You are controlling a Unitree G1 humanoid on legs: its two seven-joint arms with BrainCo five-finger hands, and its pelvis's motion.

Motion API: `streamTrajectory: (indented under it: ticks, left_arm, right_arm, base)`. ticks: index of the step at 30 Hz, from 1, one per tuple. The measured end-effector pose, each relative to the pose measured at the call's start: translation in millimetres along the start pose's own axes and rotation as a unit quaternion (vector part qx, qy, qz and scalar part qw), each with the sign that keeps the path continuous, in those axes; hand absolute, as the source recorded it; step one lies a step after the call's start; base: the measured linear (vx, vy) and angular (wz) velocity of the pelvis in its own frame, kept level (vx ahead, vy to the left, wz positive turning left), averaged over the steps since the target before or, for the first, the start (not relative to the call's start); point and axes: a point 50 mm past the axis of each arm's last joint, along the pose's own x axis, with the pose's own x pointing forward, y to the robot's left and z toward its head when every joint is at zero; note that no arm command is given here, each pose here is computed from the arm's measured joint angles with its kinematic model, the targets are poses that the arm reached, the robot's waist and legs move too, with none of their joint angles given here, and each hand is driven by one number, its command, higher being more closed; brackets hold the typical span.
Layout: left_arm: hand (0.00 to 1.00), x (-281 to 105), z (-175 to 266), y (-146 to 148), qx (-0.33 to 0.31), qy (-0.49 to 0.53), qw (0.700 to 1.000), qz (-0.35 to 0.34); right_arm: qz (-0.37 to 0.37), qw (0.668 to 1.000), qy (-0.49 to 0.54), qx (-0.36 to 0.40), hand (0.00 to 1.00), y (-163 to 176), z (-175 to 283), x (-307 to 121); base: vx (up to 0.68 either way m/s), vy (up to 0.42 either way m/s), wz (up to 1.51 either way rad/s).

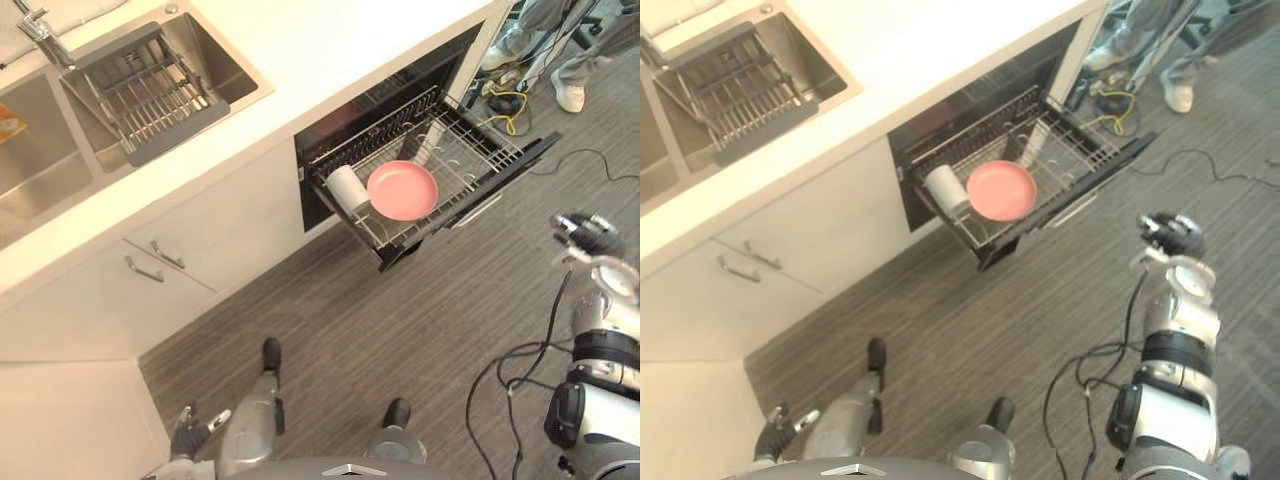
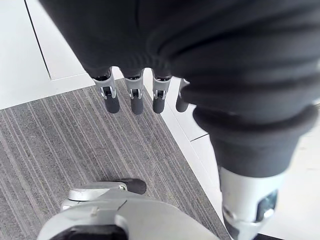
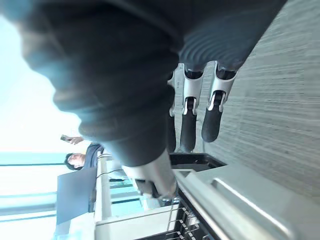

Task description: Walk over to the sink, pick up the cup, carry it to the dishwasher, place the cup inside the dishwasher, then close the dishwasher door

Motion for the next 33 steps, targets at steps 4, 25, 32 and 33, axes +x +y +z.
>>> streamTrajectory:
  ticks: [4, 25, 32, 33]
  left_arm:
    - [0.0, 0.4, 0.4, 1.5, 0.005, 0.0, 1.0, 0.002]
    - [0.0, 17.1, 38.9, 0.5, 0.003, -0.054, 0.999, 0.008]
    - [0.0, 18.5, 42.6, -4.5, 0.005, -0.058, 0.998, -0.002]
    - [0.0, 18.9, 43.7, -5.9, 0.006, -0.06, 0.998, -0.005]
  right_arm:
    - [0.01, 0.999, 0.044, 0.016, 1.0, 7.0, -30.6, -6.4]
    - [0.144, 0.986, 0.019, -0.079, 1.0, 89.0, -13.0, -6.6]
    - [0.161, 0.977, 0.023, -0.14, 1.0, 109.9, -5.7, -7.6]
    - [0.162, 0.975, 0.024, -0.148, 1.0, 114.0, -1.9, -6.6]
  base:
    - [0.0, 0.0, 0.0]
    - [0.0, 0.007, -0.01]
    - [0.01, 0.01, 0.1]
    - [0.01, 0.012, 0.06]
